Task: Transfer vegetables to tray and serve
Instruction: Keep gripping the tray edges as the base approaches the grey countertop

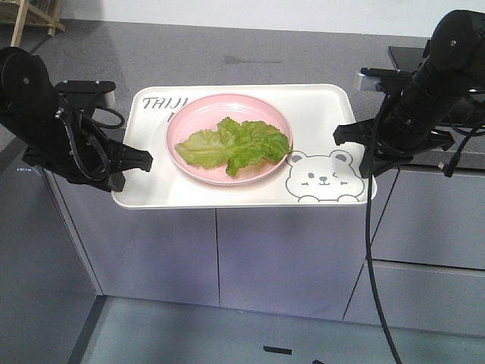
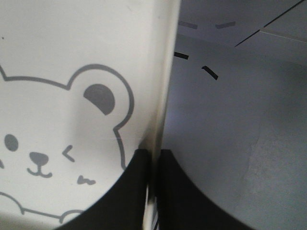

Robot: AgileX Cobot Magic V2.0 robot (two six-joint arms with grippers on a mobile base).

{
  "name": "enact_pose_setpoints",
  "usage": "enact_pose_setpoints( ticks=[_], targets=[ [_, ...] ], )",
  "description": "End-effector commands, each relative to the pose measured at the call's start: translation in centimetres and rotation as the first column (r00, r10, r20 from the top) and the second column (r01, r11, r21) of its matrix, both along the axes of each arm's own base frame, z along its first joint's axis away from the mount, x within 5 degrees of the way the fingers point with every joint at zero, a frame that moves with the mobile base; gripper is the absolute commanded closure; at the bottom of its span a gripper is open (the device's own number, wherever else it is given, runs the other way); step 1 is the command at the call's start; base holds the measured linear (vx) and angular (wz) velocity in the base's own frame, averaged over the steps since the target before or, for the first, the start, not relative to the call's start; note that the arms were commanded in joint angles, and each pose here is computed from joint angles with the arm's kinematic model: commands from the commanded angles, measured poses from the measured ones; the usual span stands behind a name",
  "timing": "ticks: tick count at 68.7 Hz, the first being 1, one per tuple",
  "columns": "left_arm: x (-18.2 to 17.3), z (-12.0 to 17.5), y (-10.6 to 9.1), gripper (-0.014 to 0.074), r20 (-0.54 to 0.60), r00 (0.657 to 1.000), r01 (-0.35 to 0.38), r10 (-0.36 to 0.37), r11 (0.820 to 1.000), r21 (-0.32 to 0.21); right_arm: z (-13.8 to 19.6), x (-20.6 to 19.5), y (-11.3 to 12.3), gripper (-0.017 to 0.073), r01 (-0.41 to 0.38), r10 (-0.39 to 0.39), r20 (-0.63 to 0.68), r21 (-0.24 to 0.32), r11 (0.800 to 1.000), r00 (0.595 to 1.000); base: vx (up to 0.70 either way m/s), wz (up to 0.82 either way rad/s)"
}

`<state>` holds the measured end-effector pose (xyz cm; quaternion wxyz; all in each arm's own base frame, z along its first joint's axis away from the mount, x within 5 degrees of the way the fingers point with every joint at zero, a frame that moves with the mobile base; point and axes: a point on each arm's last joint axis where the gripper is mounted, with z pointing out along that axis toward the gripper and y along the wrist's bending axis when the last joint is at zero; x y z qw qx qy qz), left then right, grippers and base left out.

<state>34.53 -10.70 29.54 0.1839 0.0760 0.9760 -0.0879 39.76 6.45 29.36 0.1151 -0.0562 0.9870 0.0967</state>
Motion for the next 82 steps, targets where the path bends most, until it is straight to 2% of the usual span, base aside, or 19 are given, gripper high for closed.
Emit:
enact_pose_setpoints(
  ticks=[1, 82],
  targets=[
    [-0.56, 3.6, -1.76, 0.06, 0.144, 0.989, 0.032, -0.009, 0.987, -0.159, 3.46, -1.49, 1.66, 0.0564, -0.046, 0.038, 0.055, 0.134, 0.99, 0.998, 0.08, -0.03],
    [-0.56, 3.6, -1.76, 0.06, 0.144, 0.989, 0.032, -0.009, 0.987, -0.159, 3.46, -1.49, 1.66, 0.0564, -0.046, 0.038, 0.055, 0.134, 0.99, 0.998, 0.09, -0.01]
  ],
)
